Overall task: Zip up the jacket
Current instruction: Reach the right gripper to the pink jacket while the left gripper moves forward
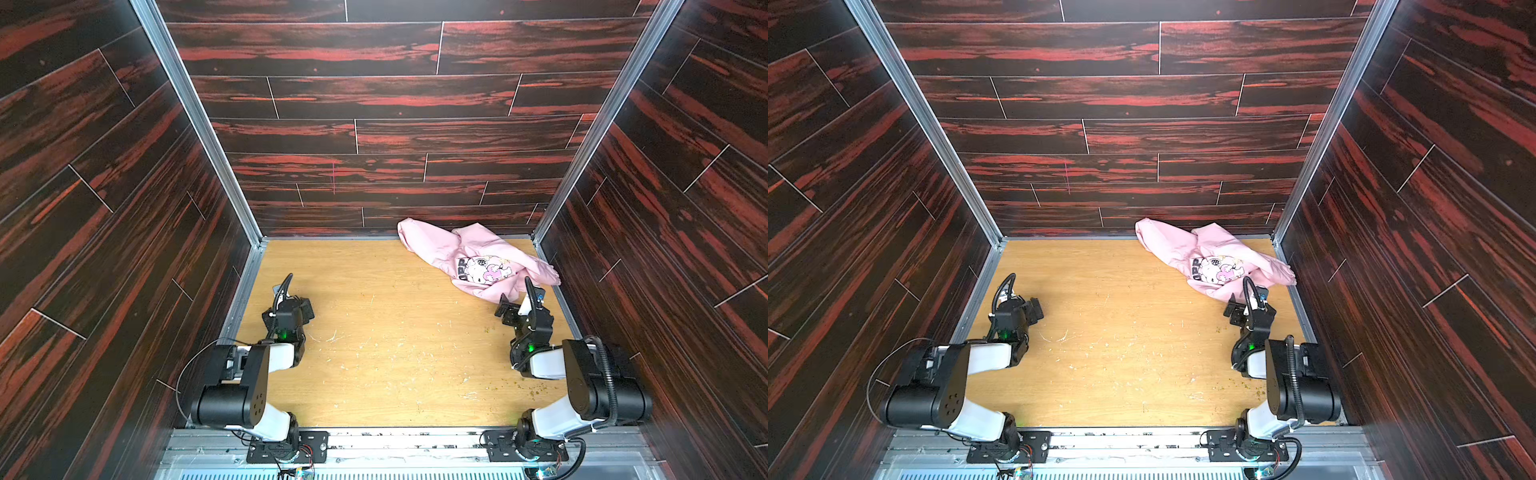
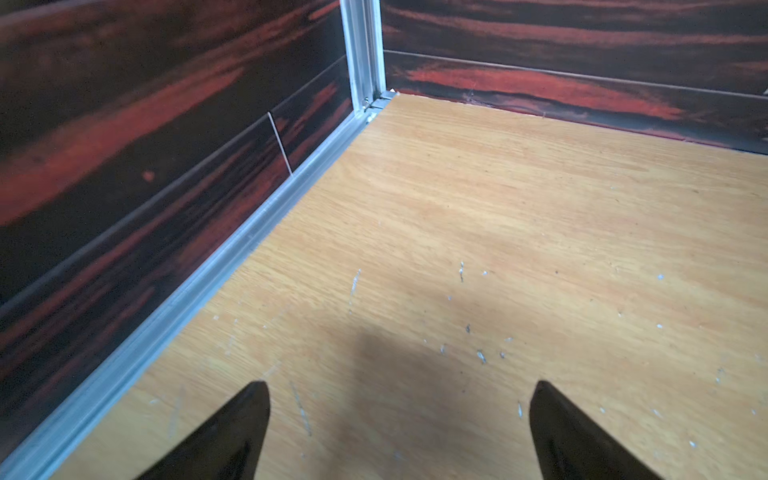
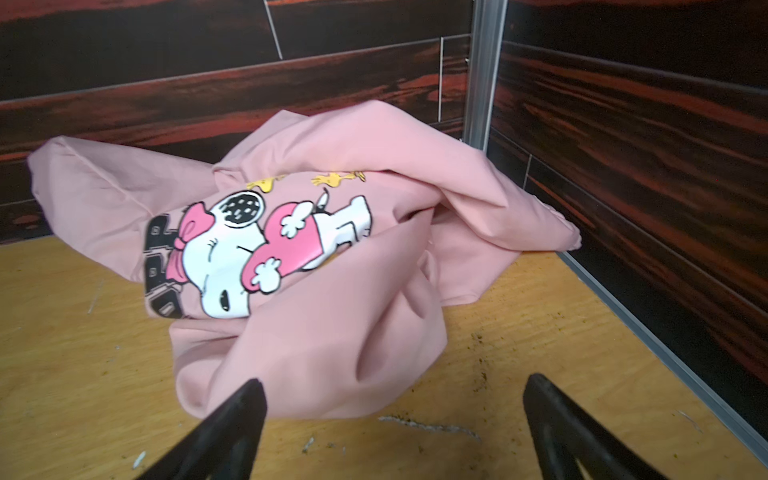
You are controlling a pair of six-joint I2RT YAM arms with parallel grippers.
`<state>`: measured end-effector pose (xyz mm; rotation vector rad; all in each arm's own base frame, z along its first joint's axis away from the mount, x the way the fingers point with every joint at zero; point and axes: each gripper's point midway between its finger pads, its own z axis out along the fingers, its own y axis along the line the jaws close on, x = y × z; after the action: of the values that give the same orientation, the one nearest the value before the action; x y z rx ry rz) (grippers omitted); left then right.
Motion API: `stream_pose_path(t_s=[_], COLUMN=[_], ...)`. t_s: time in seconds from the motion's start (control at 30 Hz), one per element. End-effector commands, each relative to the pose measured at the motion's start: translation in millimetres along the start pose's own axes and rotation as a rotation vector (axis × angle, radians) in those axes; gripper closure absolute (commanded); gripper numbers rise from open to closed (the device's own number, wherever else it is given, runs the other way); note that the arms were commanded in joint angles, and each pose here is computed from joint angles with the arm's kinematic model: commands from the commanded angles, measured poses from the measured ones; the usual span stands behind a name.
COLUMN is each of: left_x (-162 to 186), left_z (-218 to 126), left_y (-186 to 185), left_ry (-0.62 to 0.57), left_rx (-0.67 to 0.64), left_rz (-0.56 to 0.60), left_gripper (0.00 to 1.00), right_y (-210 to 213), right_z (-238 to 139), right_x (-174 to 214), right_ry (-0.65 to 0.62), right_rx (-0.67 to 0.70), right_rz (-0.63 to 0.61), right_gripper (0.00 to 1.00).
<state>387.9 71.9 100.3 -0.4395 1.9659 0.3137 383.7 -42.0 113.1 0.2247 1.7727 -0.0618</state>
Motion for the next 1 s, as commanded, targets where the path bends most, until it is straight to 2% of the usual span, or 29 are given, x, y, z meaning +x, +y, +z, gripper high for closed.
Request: stream_pose_path(t_s=[0.0, 0.1, 0.17, 0.3, 0.37, 0.47, 0.53, 0.6, 0.67, 0.77, 0.87, 0.97], left_x=[-22, -33, -49, -92, -104, -127, -143, -154, -153, -145, -139, -133], left_z=[-10, -24, -38, -72, -89, -111, -119, -122, -120, -115, -107, -97], left_y=[14, 14, 10, 20, 30, 28, 16, 2, -1, 3, -17, -53], left_ry=[0.066, 0.073, 0.034, -0.049, -0.033, -0.026, -0.017, -0.021, -0.022, -0.002, 0.093, 0.224], left_rx=[-0.085, -0.059, -0.008, -0.004, -0.032, 0.014, 0.103, 0.192, 0.208, 0.184, 0.247, 0.371], left_rz=[-0.035, -0.069, -0.093, -0.217, -0.269, -0.353, -0.438, -0.538, -0.646, -0.815, -0.825, -0.792], left_gripper=[0.0, 0.01, 0.01, 0.0, 0.01, 0.0, 0.0, 0.0, 0.01, 0.0, 0.0, 0.0], right_y=[-6, -10, -15, -27, -12, 21, 28, 46, 53, 75, 93, 107], right_z=[-9, -14, -20, -38, -42, -41, -33, -27, -19, -10, 4, 16], right_x=[-22, -40, -54, -107, -128, -144, -149, -150, -151, -146, -143, -137], right_ry=[-0.031, -0.026, -0.019, 0.012, 0.086, 0.264, 0.361, 0.423, 0.46, 0.586, 0.654, 0.683], right_rx=[0.033, 0.065, 0.097, 0.199, 0.137, -0.021, -0.031, -0.119, -0.142, -0.247, -0.315, -0.347], right_rz=[0.015, 0.015, 0.036, 0.194, 0.207, 0.17, 0.208, 0.249, 0.311, 0.382, 0.402, 0.389], right_gripper=[0.01, 0.01, 0.01, 0.01, 0.01, 0.01, 0.01, 0.01, 0.01, 0.04, 0.18, 0.21])
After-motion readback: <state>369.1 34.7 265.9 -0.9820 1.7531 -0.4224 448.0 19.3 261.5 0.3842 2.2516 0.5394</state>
